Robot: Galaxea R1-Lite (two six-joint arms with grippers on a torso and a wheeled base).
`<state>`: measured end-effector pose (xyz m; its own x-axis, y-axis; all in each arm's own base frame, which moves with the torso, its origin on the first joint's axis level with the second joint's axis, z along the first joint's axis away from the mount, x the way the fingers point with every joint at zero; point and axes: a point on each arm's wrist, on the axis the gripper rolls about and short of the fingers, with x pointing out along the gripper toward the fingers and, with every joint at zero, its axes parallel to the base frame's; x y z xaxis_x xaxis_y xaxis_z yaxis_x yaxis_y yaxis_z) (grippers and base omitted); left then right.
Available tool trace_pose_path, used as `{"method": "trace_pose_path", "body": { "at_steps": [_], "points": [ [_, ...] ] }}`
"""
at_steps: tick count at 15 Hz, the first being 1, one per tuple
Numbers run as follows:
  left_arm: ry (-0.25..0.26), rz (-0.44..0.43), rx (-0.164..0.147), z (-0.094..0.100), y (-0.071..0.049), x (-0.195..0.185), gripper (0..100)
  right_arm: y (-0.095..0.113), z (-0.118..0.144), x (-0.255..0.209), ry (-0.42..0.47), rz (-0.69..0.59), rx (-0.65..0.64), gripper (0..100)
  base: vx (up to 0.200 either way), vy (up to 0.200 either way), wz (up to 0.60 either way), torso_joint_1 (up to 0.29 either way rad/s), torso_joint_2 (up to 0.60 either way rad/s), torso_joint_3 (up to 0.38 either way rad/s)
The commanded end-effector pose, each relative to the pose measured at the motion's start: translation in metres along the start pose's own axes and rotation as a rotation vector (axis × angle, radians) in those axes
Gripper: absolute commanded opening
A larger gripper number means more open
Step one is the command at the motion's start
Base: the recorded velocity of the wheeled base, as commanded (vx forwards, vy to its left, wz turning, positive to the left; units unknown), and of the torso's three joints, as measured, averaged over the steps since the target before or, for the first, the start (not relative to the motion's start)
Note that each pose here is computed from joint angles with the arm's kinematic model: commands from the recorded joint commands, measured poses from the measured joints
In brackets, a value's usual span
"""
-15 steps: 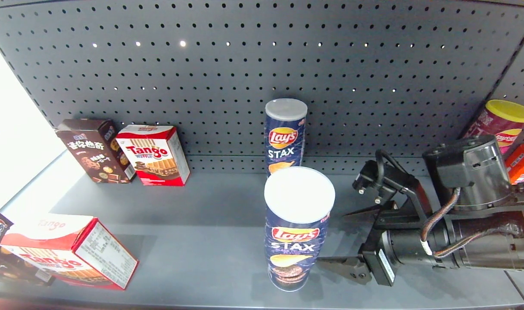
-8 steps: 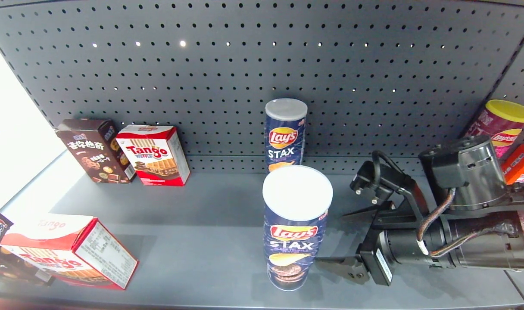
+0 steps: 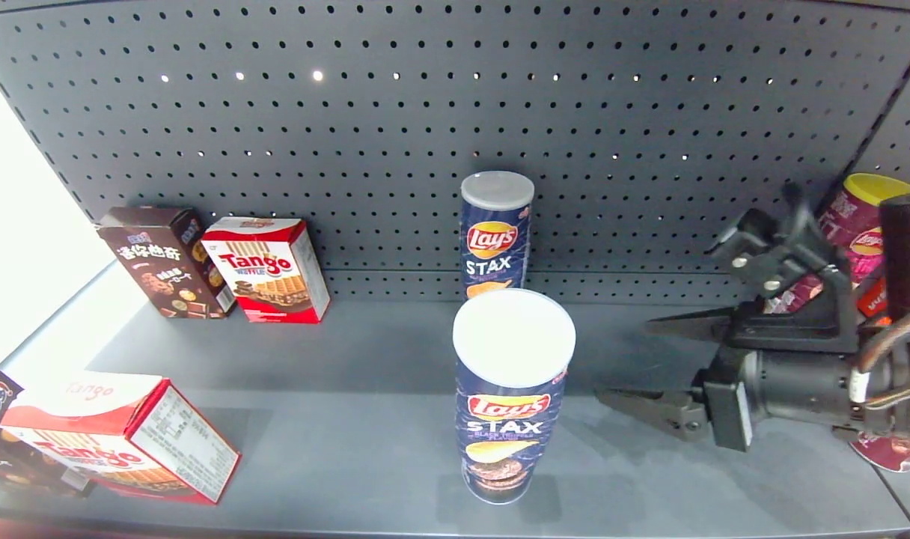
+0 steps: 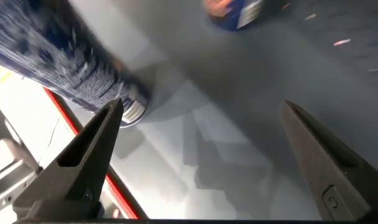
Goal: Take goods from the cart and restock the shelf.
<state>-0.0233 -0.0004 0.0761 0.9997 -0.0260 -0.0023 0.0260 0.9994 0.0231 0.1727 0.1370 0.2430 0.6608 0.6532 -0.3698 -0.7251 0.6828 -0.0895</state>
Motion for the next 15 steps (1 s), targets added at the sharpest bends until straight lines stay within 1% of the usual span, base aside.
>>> {"method": "trace_pose_path", "body": {
  "at_steps": [1,4,5,6,7,9,10,11,12,13,14,15],
  "points": [
    [0.001,0.000,0.000,0.000,0.000,0.000,100,-0.003,0.003,-0.052,-0.128,-0.060,0.000,100,0.000,0.000,0.00,0.000,0.00,0.000],
    [0.001,0.000,0.000,0.000,0.000,0.000,100,-0.005,0.003,-0.099,-0.253,-0.156,0.002,100,0.000,0.000,0.00,0.000,0.00,0.000],
    [0.001,0.000,0.000,0.000,0.000,0.000,100,-0.006,0.001,-0.107,-0.273,-0.180,0.004,100,0.000,0.000,0.00,0.000,0.00,0.000],
    [0.001,0.000,0.001,0.000,0.000,0.000,100,-0.005,-0.005,-0.128,-0.331,-0.238,0.002,100,0.000,0.000,0.00,0.000,0.00,0.000],
    [-0.001,0.000,0.001,0.000,0.000,0.000,100,-0.002,-0.011,-0.143,-0.369,-0.279,-0.003,100,0.000,0.000,0.00,0.000,0.00,0.000],
    [-0.002,0.000,0.000,0.000,0.000,0.000,100,0.006,-0.022,-0.168,-0.425,-0.340,-0.011,100,0.000,0.000,0.00,0.000,0.00,0.000],
    [-0.001,0.001,0.000,0.000,0.000,0.000,100,0.013,-0.034,-0.181,-0.453,-0.379,-0.015,100,0.000,0.000,0.00,0.000,0.00,0.000],
    [-0.002,0.001,0.000,0.000,0.000,0.000,100,0.023,-0.053,-0.195,-0.484,-0.414,-0.019,100,0.000,0.000,0.00,0.000,0.00,0.000],
    [-0.002,0.001,0.000,0.000,0.000,0.000,100,0.034,-0.076,-0.205,-0.507,-0.453,-0.020,100,0.000,0.000,0.00,0.000,0.00,0.000],
    [-0.002,0.001,0.000,0.000,0.000,0.000,100,0.044,-0.102,-0.209,-0.519,-0.470,0.013,100,0.000,0.000,0.00,0.000,0.00,0.000],
    [-0.002,0.001,0.000,0.000,0.000,0.000,100,0.045,-0.103,-0.209,-0.522,-0.470,0.017,100,0.000,0.000,0.00,0.000,0.00,0.000],
    [-0.002,0.003,-0.002,0.000,0.000,0.000,100,0.061,-0.143,-0.214,-0.545,-0.484,0.078,100,0.000,0.000,0.00,0.000,0.00,0.000]
  ]
}}
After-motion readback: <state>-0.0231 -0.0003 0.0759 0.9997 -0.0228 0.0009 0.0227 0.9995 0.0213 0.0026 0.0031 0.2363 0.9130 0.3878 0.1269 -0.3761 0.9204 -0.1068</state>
